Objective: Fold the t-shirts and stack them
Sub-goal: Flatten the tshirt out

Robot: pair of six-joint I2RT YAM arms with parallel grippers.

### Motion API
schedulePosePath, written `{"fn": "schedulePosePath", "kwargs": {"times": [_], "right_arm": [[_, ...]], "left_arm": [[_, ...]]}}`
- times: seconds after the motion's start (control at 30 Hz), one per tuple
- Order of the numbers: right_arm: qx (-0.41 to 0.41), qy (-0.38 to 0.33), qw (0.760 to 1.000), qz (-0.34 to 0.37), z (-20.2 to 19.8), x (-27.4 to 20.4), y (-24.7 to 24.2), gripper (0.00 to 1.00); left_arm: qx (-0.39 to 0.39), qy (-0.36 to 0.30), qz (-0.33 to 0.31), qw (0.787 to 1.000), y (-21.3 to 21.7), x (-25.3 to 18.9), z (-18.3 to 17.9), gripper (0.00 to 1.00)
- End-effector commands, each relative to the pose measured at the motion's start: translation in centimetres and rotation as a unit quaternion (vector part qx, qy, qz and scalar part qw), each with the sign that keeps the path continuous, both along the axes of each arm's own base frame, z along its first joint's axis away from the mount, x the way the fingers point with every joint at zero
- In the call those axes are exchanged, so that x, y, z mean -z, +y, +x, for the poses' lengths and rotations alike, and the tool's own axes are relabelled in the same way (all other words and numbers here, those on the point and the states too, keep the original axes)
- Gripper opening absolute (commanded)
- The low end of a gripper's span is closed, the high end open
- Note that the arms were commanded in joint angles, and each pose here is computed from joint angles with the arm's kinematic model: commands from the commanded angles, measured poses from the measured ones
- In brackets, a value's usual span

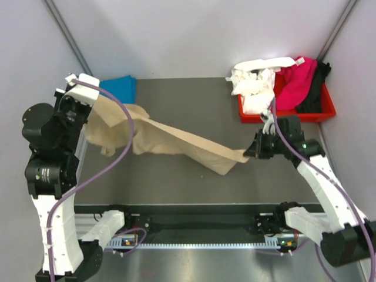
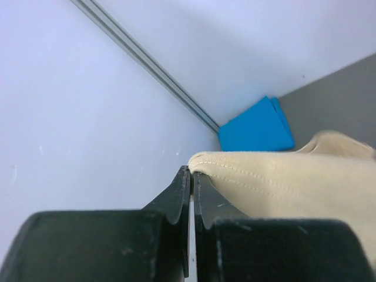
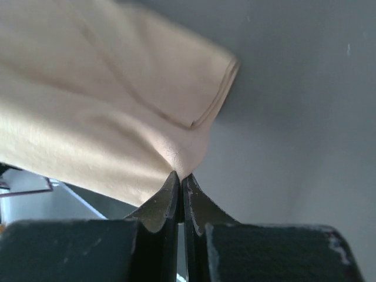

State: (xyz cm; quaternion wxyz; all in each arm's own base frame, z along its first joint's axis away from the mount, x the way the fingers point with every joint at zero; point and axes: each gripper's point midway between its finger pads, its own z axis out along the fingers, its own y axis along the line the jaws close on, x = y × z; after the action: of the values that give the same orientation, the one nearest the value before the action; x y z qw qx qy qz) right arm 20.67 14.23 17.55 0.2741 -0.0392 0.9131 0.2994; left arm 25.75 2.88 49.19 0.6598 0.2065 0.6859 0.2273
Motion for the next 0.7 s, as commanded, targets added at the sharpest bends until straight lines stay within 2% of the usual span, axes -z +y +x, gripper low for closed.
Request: {"fn": "schedulePosePath", "kwargs": {"times": [0.0,0.03,0.07,0.1,0.13,0.17,0.2,0.23,0.27,0.3,0.33,0.37,0.4,0.43,0.47,0.57,0.67], "right_arm": [[-0.020,-0.060,0.998,0.016,5.2,-4.8,1.8,0.00],[-0.012,-0.071,0.997,0.013,7.0,-5.7,2.0,0.00],[-0.007,-0.052,0.999,0.007,9.5,-5.0,2.5,0.00],[-0.006,-0.102,0.995,0.021,12.4,-9.0,3.2,0.00],[-0.002,-0.112,0.993,0.024,14.3,-10.2,3.6,0.00],[0.005,-0.088,0.996,0.023,16.9,-9.1,4.3,0.00],[0.007,-0.137,0.990,0.039,19.3,-13.7,5.0,0.00],[0.013,-0.147,0.988,0.044,20.8,-15.1,5.3,0.00],[0.022,-0.128,0.990,0.046,23.3,-14.0,5.9,0.00],[0.026,-0.177,0.982,0.062,24.6,-18.8,6.2,0.00],[0.032,-0.189,0.979,0.070,25.6,-20.2,6.3,0.00],[0.041,-0.185,0.979,0.079,27.1,-20.1,6.7,0.00],[0.046,-0.234,0.966,0.098,27.6,-24.1,6.6,0.00],[0.057,-0.246,0.962,0.107,28.3,-25.2,6.1,0.00],[0.068,-0.260,0.955,0.124,28.4,-26.8,5.8,0.00],[0.092,-0.322,0.928,0.162,28.3,-31.7,4.3,0.00],[0.106,-0.374,0.908,0.154,27.3,-34.8,2.8,0.00]], "left_arm": [[-0.008,0.080,-0.002,0.997,0.2,4.5,4.9,0.00],[-0.009,0.096,-0.002,0.995,0.1,5.5,5.9,0.00],[-0.009,0.107,-0.001,0.994,0.1,6.0,7.0,0.00],[-0.009,0.135,-0.001,0.991,0.0,7.7,9.1,0.00],[-0.009,0.146,0.000,0.989,0.1,8.3,10.1,0.00],[-0.010,0.142,-0.001,0.990,0.1,7.6,11.1,0.00],[-0.010,0.166,0.000,0.986,0.1,9.1,13.4,0.00],[-0.011,0.168,0.000,0.986,0.1,9.1,14.6,0.00],[-0.012,0.138,-0.001,0.990,0.2,6.4,15.4,0.00],[-0.014,0.146,-0.001,0.989,0.3,6.8,17.5,0.00],[-0.017,0.097,-0.003,0.995,0.6,2.7,17.8,0.00],[-0.017,0.078,-0.003,0.997,0.6,1.2,18.4,0.00],[-0.030,0.075,-0.004,0.997,1.7,1.0,19.9,0.00],[-0.033,0.028,-0.005,0.999,2.1,-2.7,19.4,0.00],[-0.033,0.017,-0.005,0.999,2.1,-3.5,19.7,0.00],[-0.033,0.012,-0.005,0.999,2.0,-3.8,20.1,0.00],[-0.033,0.011,-0.005,0.999,2.1,-4.0,19.5,0.00]]}}
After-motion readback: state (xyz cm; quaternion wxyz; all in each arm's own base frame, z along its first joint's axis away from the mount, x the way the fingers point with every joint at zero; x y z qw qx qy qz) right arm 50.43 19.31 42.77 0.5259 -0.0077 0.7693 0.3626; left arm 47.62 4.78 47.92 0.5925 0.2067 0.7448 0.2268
